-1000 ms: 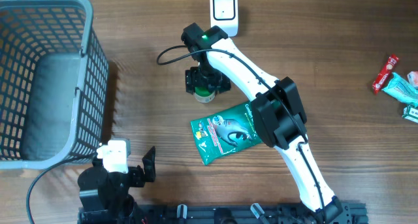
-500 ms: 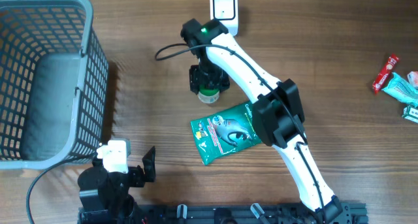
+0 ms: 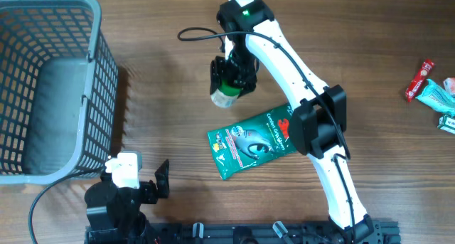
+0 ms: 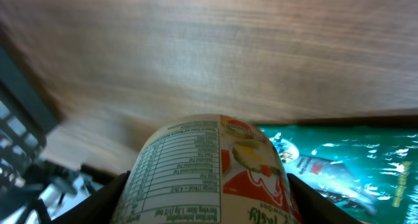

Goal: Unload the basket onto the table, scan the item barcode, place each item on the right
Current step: 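Lift the jar and hold it in front of the scanner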

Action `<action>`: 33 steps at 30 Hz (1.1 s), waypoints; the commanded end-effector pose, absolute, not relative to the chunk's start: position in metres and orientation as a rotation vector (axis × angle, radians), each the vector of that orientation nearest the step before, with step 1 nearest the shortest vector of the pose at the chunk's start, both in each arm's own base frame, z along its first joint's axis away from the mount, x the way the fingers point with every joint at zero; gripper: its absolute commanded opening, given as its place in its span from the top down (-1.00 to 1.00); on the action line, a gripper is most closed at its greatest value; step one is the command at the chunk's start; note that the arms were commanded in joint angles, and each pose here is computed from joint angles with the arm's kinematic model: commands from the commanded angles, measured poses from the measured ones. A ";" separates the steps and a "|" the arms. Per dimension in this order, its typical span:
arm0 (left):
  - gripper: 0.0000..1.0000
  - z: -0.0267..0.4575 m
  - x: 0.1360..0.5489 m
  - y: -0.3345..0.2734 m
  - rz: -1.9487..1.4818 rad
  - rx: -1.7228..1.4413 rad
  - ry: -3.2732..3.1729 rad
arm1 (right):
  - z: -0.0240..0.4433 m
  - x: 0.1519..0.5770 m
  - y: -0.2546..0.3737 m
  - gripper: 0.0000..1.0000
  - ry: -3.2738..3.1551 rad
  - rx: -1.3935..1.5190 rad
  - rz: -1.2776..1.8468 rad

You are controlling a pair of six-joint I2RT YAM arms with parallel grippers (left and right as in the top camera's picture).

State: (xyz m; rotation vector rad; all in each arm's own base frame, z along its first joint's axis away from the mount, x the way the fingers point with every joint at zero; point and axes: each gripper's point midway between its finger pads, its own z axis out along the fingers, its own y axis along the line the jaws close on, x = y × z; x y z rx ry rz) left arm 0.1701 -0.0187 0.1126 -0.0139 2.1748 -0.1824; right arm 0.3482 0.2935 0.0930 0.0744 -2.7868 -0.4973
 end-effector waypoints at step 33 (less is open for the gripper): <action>-1.00 0.112 0.170 -0.020 -0.191 -0.018 2.173 | 0.279 0.441 0.225 0.01 -3.830 0.094 -0.326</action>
